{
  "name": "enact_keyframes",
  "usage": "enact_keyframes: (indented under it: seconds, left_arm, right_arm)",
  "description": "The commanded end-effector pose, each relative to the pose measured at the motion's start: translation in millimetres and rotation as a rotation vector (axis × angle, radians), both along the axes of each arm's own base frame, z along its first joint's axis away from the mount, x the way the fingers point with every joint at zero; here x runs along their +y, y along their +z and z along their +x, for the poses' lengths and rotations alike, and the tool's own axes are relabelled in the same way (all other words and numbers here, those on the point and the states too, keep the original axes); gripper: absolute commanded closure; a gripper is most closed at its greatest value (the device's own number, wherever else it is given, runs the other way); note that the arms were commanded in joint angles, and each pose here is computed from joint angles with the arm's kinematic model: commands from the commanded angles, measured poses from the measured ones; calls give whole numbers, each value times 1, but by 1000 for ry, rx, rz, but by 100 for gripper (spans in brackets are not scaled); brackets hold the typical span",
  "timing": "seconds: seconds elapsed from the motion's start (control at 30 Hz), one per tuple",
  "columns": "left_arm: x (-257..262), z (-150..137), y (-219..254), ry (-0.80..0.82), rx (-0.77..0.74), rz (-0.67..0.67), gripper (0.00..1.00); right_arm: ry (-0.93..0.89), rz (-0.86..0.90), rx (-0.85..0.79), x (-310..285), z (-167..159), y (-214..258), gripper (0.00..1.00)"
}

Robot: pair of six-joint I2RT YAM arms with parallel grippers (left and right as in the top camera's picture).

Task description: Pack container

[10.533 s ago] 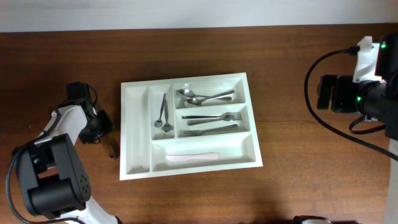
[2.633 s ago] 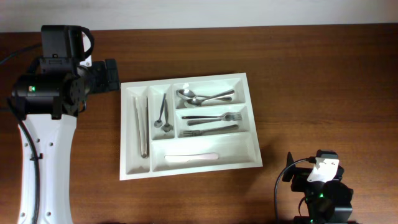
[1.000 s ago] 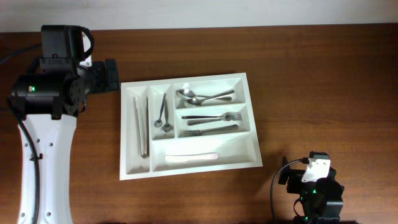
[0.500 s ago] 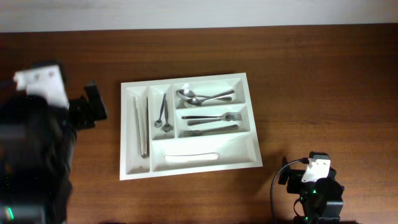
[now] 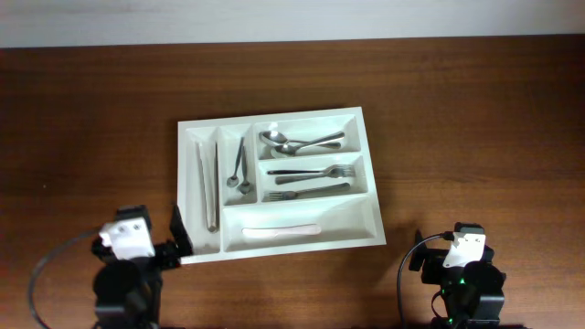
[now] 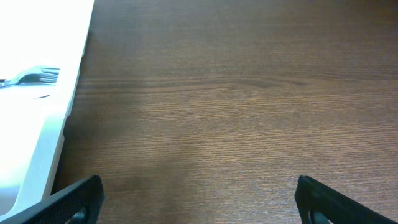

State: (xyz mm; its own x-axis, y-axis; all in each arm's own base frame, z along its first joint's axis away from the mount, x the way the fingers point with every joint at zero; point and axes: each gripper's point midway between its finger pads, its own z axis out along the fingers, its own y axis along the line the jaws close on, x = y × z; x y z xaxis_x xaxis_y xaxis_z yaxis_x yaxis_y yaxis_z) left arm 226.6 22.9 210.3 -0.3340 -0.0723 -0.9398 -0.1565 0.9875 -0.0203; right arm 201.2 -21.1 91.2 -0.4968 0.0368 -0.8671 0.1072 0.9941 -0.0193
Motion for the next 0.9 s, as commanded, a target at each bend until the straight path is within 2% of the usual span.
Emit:
enact_keyframes:
  seconds: [0.0, 0.3, 0.87]
  left_arm:
    - [-4, -5, -27, -22, -8, -10, 1]
    - [-4, -10, -65, -23, 1, -10, 1]
    - [-5, -11, -81, -26, 11, -10, 1]
  right_arm:
    - [-12, 11, -5, -1, 0, -2, 1]
    - [-12, 11, -5, -1, 0, -1, 1]
    - [-12, 11, -5, -1, 0, -1, 1]
